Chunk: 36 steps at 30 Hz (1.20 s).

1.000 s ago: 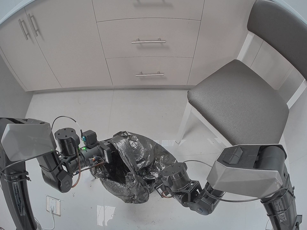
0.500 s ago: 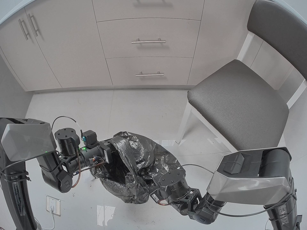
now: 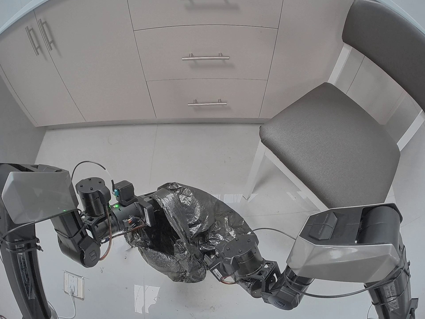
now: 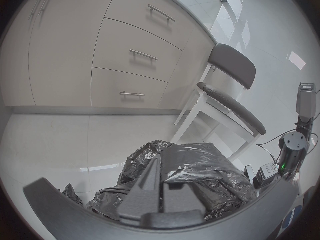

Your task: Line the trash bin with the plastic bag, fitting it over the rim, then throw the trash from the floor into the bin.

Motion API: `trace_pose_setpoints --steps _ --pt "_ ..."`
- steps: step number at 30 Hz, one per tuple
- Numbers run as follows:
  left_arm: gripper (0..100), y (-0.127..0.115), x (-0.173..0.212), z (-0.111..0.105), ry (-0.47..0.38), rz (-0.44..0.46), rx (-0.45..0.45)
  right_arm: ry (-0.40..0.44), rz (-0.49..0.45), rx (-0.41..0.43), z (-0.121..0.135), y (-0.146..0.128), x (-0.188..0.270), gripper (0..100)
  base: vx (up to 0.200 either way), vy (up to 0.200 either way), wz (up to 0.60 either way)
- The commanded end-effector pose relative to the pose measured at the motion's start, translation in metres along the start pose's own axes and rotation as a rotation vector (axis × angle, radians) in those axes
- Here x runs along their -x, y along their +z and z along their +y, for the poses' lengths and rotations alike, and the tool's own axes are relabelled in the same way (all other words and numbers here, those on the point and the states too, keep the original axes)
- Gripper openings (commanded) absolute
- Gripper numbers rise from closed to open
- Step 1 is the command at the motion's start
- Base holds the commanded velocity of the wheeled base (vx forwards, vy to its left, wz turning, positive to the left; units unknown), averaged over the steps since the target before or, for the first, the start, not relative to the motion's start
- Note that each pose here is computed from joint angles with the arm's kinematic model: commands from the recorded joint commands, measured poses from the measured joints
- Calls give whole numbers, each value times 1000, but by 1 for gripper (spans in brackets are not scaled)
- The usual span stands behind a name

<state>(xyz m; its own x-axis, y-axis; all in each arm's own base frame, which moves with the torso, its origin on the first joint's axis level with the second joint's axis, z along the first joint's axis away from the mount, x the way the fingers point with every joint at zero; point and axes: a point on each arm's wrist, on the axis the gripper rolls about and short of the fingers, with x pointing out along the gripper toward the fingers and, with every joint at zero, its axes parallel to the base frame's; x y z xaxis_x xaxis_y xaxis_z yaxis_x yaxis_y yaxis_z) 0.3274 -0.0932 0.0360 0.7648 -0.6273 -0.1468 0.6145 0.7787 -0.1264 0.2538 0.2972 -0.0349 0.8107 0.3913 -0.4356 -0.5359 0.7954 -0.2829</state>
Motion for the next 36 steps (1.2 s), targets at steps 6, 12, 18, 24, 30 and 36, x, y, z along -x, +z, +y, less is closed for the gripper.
trace_pose_setpoints --steps 6,12,18,24,30,36 --pt "0 0 0 0 -1 -1 0 -68 -2 -34 -20 0 -14 100 0 0 0" --pt "0 0 -1 0 -1 -2 -1 -112 -13 -60 -34 3 -23 100 0 0 0" --pt "0 0 0 0 1 -1 0 -178 -1 -94 -61 -3 -40 100 0 0 0" --pt "0 -1 -1 0 -1 0 0 -175 4 -99 -61 -3 -34 100 0 0 0" --pt "0 -1 0 0 1 2 1 -180 4 -102 -63 -3 -34 100 0 0 0" --pt "0 -1 1 1 2 3 2 -179 -5 -111 -65 0 -28 100 0 0 0"
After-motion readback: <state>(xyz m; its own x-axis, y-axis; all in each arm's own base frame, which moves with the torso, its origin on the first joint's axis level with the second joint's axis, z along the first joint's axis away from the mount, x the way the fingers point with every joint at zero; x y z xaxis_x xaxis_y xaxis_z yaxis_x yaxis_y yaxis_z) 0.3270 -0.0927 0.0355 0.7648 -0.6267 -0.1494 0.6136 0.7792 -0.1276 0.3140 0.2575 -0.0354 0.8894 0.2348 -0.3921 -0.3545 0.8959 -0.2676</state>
